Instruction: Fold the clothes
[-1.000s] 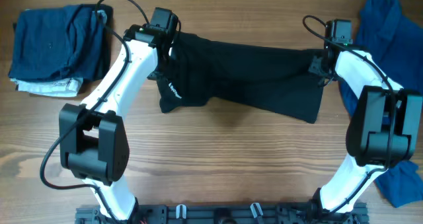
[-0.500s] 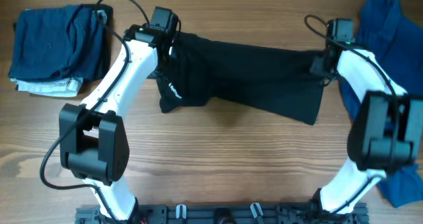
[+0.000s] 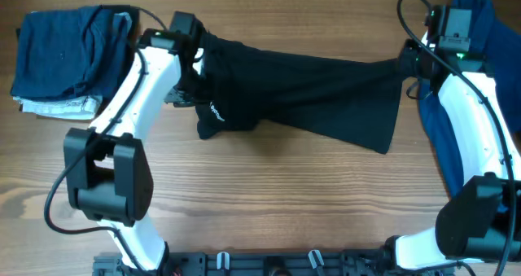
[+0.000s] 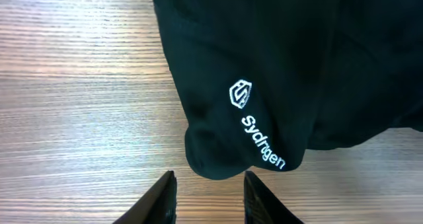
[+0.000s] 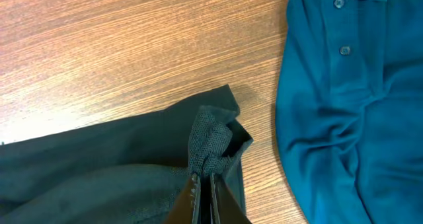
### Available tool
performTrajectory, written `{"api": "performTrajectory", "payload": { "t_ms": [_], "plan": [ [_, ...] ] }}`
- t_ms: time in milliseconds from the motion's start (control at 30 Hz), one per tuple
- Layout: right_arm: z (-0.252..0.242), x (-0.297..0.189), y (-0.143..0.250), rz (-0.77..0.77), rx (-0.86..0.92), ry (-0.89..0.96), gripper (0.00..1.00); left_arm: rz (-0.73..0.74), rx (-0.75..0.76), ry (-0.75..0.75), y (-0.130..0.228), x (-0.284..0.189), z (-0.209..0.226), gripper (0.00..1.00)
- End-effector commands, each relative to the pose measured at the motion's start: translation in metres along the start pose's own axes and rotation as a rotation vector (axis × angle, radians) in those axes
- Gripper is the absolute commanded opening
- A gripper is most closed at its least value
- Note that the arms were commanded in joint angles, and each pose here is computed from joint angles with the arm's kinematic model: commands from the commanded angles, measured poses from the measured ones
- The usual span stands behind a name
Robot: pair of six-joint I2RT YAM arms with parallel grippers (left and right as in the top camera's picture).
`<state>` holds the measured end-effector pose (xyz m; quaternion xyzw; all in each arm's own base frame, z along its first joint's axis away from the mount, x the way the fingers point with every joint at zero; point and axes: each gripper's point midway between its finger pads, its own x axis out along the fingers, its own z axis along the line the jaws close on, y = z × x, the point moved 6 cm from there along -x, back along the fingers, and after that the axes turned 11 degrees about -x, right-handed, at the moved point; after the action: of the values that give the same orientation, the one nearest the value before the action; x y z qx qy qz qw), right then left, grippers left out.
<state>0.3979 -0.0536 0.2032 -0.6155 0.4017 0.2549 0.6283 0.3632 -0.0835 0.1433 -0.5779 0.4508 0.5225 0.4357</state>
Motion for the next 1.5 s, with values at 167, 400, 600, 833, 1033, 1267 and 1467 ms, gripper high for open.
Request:
{"api": "performTrajectory", "payload": {
  "t_ms": [167,400,600,833,1033,1267,1467],
  "plan": [
    [0.000,-0.001,-0.004,-0.015,-0.005,-0.010,0.04,-0.029,0.089,0.140,0.006,0.045,-0.008,0.42],
    [0.000,-0.001,-0.003,-0.010,-0.005,-0.010,0.04,-0.084,0.135,0.204,0.008,0.064,-0.024,0.31],
    [0.000,-0.001,-0.002,-0.008,-0.007,-0.010,0.04,-0.120,0.165,0.227,0.006,0.059,-0.037,0.04],
    [0.001,-0.013,-0.007,-0.038,-0.005,-0.031,0.04,-0.458,0.149,0.196,-0.026,-0.092,-0.037,0.04],
    [-0.009,-0.112,-0.018,-0.250,0.015,-0.049,0.04,-0.827,0.043,0.269,-0.006,-0.250,-0.002,0.04],
    [-0.028,-0.257,0.004,-0.562,0.056,-0.041,0.04,-0.992,0.016,0.287,0.051,-0.311,0.026,0.04],
    [-0.046,-0.377,0.050,-0.782,0.079,-0.025,0.04,-1.247,-0.017,0.427,0.148,-0.382,0.063,0.04]
  ]
}}
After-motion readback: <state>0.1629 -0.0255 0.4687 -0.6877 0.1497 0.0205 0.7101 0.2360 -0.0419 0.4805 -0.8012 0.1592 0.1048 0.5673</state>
